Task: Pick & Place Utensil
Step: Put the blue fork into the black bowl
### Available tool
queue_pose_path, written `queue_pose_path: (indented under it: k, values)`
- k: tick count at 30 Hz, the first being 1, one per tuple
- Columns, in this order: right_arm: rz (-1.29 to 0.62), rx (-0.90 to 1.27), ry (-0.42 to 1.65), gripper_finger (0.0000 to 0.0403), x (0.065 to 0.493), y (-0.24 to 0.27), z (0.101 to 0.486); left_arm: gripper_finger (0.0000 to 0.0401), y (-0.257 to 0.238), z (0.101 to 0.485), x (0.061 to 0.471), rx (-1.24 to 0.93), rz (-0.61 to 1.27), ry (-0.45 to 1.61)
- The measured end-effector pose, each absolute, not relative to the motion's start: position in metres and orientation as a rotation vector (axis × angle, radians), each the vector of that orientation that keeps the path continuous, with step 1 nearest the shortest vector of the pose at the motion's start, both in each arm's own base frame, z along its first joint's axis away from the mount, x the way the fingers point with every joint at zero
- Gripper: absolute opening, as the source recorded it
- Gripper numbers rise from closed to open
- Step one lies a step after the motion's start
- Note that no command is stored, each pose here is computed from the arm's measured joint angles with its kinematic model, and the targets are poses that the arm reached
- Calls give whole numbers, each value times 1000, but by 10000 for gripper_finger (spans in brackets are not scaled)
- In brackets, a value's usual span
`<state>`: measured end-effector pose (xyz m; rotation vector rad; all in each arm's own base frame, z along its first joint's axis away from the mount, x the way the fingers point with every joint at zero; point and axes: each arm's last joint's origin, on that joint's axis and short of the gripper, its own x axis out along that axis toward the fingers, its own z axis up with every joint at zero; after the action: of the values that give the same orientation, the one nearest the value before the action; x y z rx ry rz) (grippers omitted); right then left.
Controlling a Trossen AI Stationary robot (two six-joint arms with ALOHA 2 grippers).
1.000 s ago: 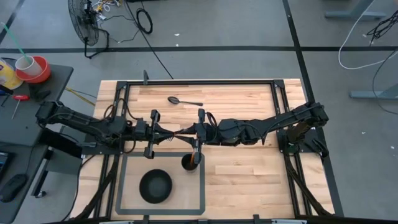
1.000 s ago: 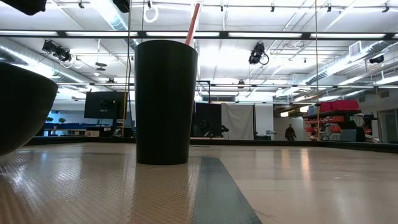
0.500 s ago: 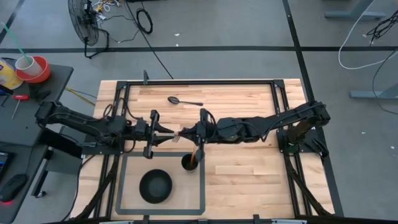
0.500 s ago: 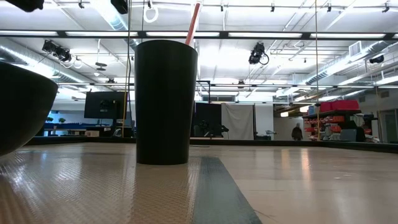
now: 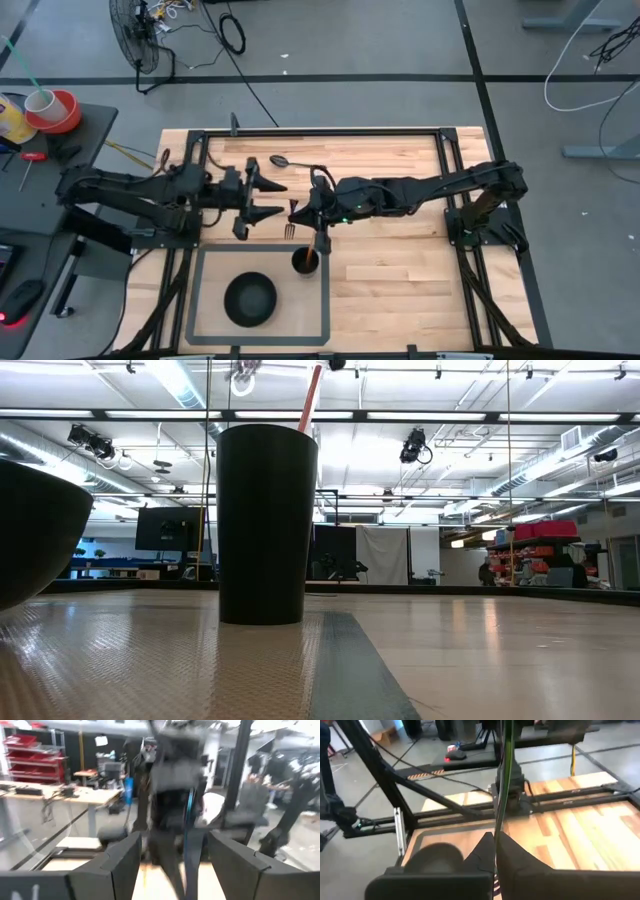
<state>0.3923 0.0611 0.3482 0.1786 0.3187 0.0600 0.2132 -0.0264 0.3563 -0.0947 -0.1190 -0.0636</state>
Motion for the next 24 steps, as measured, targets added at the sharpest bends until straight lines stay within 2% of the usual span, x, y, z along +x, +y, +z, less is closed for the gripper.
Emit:
queue_pose_path:
  k: [8, 15, 20, 24]
  values:
    - [64, 177, 318, 2, 396, 61, 345, 221, -28, 365, 242, -102, -127, -93]
    - [61, 164, 338, 2, 395, 61, 343, 212, -29, 363, 245, -104, -134, -91]
    - [63, 158, 330, 2, 395, 61, 344, 179, -28, 366, 243, -104, -133, -116]
    - [63, 155, 331, 2, 395, 61, 344, 135, -28, 366, 243, -100, -133, -112]
